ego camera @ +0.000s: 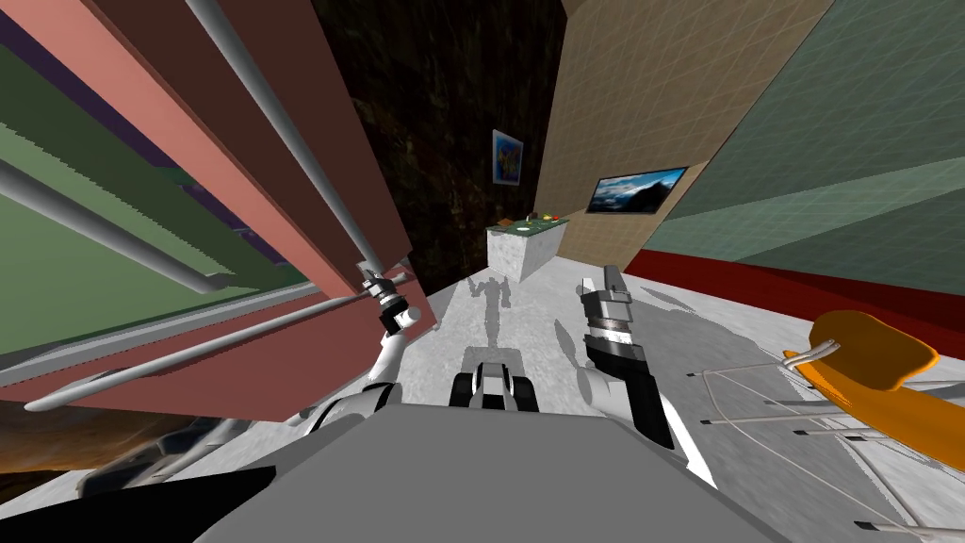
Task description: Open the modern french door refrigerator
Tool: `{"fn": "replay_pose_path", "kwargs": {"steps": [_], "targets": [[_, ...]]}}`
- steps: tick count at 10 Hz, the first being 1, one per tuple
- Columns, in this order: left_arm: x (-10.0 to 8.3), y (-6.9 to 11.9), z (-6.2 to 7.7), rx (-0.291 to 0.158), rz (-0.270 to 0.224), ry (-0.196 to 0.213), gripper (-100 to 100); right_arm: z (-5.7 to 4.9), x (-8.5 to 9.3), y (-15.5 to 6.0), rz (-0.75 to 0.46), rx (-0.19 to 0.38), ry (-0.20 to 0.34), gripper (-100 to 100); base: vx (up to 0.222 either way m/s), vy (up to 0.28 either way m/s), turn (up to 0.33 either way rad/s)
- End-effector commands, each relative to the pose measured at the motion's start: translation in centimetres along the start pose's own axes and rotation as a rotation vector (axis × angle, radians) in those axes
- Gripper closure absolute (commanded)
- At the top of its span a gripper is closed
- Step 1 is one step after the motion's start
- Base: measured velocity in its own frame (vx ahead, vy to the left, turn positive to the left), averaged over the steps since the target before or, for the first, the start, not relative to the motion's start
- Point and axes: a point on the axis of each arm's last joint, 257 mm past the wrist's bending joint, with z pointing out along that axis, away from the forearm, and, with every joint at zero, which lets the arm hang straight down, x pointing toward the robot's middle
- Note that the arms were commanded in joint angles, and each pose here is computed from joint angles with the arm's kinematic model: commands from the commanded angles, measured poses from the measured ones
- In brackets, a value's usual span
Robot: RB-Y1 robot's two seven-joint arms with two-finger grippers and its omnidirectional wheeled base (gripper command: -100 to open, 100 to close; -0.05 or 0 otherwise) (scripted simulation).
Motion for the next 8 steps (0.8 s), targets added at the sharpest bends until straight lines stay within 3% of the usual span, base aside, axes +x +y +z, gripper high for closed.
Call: {"fn": "replay_pose_path", "kwargs": {"steps": [1,2,4,5,8], "targets": [[1.4,0.1,1.5,0.028,0.001,0.005,100,0.0,0.0,0.0,0.000,0.000,0.000,0,-0.010,-0.090,-0.008],[1.3,0.4,1.7,0.030,0.001,-0.004,100,0.0,0.0,0.0,0.000,0.000,0.000,0,0.007,-0.099,-0.002],[1.1,2.8,1.2,-0.022,0.028,-0.014,100,0.0,0.0,0.0,0.000,0.000,0.000,0,-0.002,-0.040,-0.001],[0.4,2.3,2.2,0.003,0.042,-0.033,-100,0.0,0.0,0.0,0.000,0.000,0.000,0,-0.084,-0.024,-0.149],[0.0,1.9,4.5,0.017,0.068,-0.054,-100,0.0,0.0,0.0,0.000,0.000,0.000,0,-0.111,-0.008,-0.128]]}}
